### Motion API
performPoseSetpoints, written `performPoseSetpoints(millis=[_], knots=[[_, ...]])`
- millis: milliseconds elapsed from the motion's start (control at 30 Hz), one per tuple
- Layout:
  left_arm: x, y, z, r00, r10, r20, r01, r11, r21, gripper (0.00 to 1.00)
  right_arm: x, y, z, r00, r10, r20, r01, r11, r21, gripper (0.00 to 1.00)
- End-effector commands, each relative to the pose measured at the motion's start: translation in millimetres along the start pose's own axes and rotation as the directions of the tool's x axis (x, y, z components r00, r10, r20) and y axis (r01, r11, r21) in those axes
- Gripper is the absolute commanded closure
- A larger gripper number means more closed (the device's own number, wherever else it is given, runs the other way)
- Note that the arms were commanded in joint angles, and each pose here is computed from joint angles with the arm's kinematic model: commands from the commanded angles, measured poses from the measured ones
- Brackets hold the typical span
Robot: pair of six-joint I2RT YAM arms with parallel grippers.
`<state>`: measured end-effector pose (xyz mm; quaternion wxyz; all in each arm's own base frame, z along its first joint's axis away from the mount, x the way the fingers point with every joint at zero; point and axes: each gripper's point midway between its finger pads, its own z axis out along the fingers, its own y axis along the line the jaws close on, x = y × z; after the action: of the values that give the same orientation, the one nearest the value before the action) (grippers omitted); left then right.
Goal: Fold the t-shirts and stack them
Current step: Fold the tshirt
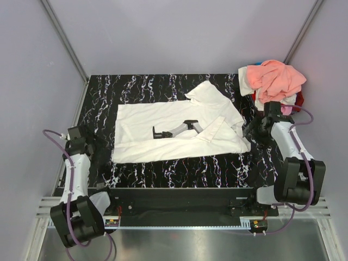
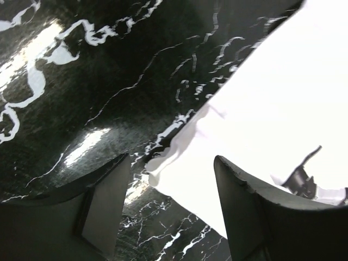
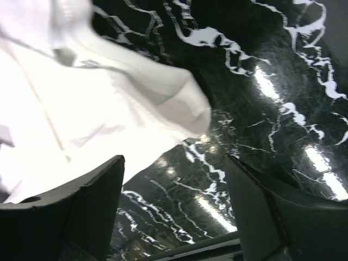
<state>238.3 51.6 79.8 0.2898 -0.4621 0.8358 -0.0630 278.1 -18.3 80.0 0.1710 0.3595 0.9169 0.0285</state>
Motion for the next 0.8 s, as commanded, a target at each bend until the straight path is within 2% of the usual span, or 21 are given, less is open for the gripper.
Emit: performPoseSetpoints(millis=[0,133,167,333,400,500,767], knots=[[-14.7,-33.5,-14.7,0.998,0.039,0.056,-0.048,0.985,0.166,0.33,-8.2,39.9,-26.8,0.998,-0.047,0.048,0.055,0.984,-0.172,0.21],[-4.6,-62.9,-13.0,0.993,0.108,0.055,-0.119,0.955,0.27,0.36,15.7,91.9,-34.2,0.984,-0.175,0.035,0.178,0.94,-0.29,0.29],[0.5,-65.3,-8.1,0.991,0.126,0.04,-0.132,0.955,0.266,0.37,19.0,106.4,-30.1,0.98,-0.2,0.025,0.198,0.929,-0.312,0.34],[44.0,-84.3,9.3,0.976,0.217,-0.005,-0.205,0.927,0.316,0.41,44.4,158.2,-13.6,0.965,-0.245,-0.092,0.177,0.87,-0.46,0.58],[54.9,-85.5,15.8,0.971,0.238,-0.004,-0.225,0.921,0.319,0.41,48.2,172.0,0.2,0.958,-0.263,-0.118,0.18,0.866,-0.467,0.65],[69.2,-86.5,26.7,0.963,0.269,0.0,-0.253,0.907,0.337,0.42,47.5,176.6,21.2,0.953,-0.266,-0.147,0.183,0.887,-0.424,0.69],[83.5,-88.2,41.0,0.959,0.285,-0.005,-0.263,0.894,0.363,0.48,49.8,181.1,57.2,0.945,-0.264,-0.191,0.175,0.907,-0.384,0.68]])
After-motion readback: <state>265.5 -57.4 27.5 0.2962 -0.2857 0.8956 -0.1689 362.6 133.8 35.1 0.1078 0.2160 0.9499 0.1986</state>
